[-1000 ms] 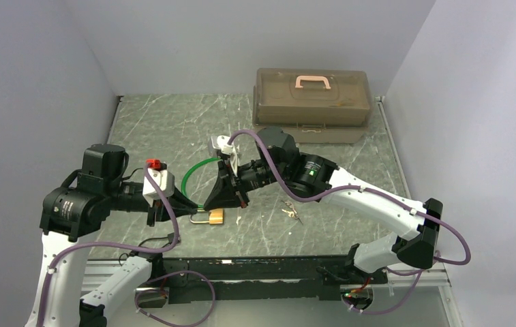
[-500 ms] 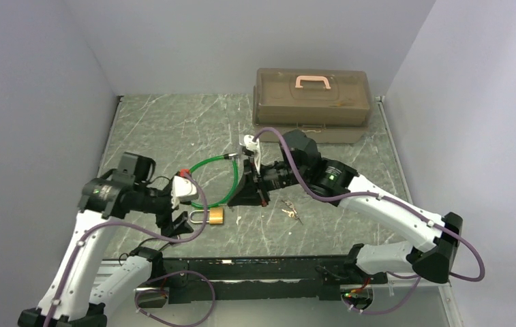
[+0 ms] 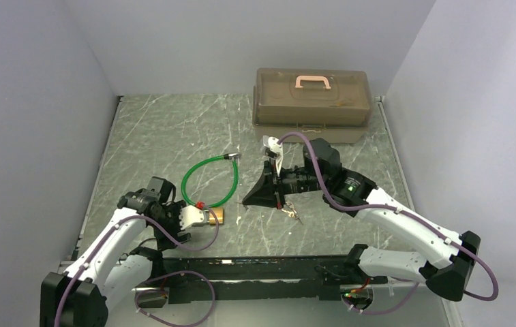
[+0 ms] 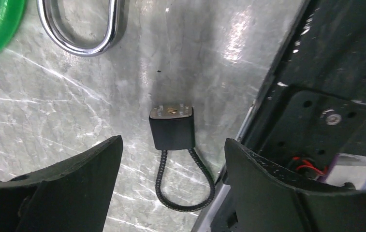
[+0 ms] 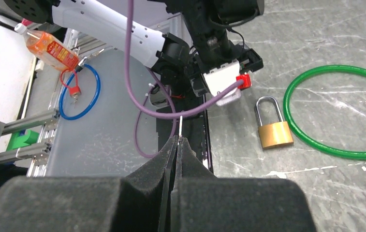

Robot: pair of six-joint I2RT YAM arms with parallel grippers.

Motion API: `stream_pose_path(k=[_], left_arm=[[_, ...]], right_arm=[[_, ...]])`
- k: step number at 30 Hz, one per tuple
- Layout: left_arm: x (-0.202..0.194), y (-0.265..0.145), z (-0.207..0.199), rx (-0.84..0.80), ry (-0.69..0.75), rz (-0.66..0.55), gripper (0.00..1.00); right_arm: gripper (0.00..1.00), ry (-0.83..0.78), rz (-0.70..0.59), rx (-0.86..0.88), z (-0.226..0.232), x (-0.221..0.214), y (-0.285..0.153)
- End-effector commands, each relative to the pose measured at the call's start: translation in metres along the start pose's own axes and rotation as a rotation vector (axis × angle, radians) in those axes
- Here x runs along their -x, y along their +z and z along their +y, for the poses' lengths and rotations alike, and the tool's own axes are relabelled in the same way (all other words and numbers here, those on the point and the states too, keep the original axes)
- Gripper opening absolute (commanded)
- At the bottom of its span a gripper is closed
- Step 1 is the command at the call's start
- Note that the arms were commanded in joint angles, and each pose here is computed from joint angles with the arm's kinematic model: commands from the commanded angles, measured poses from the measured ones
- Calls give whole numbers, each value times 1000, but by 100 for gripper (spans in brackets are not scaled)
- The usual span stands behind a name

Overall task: Unlock with the key
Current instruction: Pick up the lock from the center of the board.

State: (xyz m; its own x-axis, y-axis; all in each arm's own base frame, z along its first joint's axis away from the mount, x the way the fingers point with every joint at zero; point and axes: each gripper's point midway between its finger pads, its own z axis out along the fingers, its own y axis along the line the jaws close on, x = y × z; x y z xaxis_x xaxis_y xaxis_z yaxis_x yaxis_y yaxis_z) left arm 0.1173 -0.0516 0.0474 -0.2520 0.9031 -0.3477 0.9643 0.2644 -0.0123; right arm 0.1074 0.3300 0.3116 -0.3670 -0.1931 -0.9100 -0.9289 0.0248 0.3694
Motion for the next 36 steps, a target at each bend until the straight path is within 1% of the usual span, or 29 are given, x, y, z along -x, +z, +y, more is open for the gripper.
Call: stream_pose_path(k=[1, 7, 9, 11, 14, 15, 16, 18, 19, 21, 24, 26, 27, 30, 31, 36], left_arm=[[-10, 9, 27, 89, 69, 57, 82], [-18, 23, 31, 74, 56, 79, 77], [-19, 27, 29, 55, 51, 74, 74], [-22, 30, 28, 36, 40, 71, 68], [-26, 34, 28, 25, 21, 54, 54], [-26, 35, 28, 22, 14, 44, 48], [-26, 35, 30, 28, 1, 31, 36], [-21, 33, 34, 42, -17, -9, 19], [-16, 30, 35, 42, -23, -33, 14], [-4, 21, 35, 51, -19, -97, 9], [20, -1, 35, 86, 42, -203, 6], [39, -23, 36, 127, 109, -272, 3], [48, -35, 36, 147, 140, -302, 0], [79, -81, 34, 211, 247, -401, 0], [85, -90, 29, 209, 277, -424, 0], [132, -167, -8, 261, 560, -593, 0]], right_arm=[[0, -36, -79, -8, 1, 18, -5], [0, -40, -88, -14, -2, 21, -8], [0, -40, -92, -15, -3, 23, -9], [0, -43, -95, -17, -3, 25, -10], [0, -43, -101, -19, -4, 27, -11], [0, -44, -103, -19, -4, 28, -12], [0, -45, -105, -19, -4, 28, -12], [0, -45, -107, -18, -4, 30, -12], [0, -45, -108, -18, -4, 31, -12], [0, -46, -111, -16, -4, 32, -12], [0, -45, -115, -14, -5, 33, -12], [0, -45, -121, -11, -4, 34, -12], [0, -44, -122, -10, -4, 34, -13], [0, -48, -129, -5, -3, 35, -13], [0, -50, -131, -3, -3, 35, -14], [0, -63, -124, 34, 4, 39, -14]])
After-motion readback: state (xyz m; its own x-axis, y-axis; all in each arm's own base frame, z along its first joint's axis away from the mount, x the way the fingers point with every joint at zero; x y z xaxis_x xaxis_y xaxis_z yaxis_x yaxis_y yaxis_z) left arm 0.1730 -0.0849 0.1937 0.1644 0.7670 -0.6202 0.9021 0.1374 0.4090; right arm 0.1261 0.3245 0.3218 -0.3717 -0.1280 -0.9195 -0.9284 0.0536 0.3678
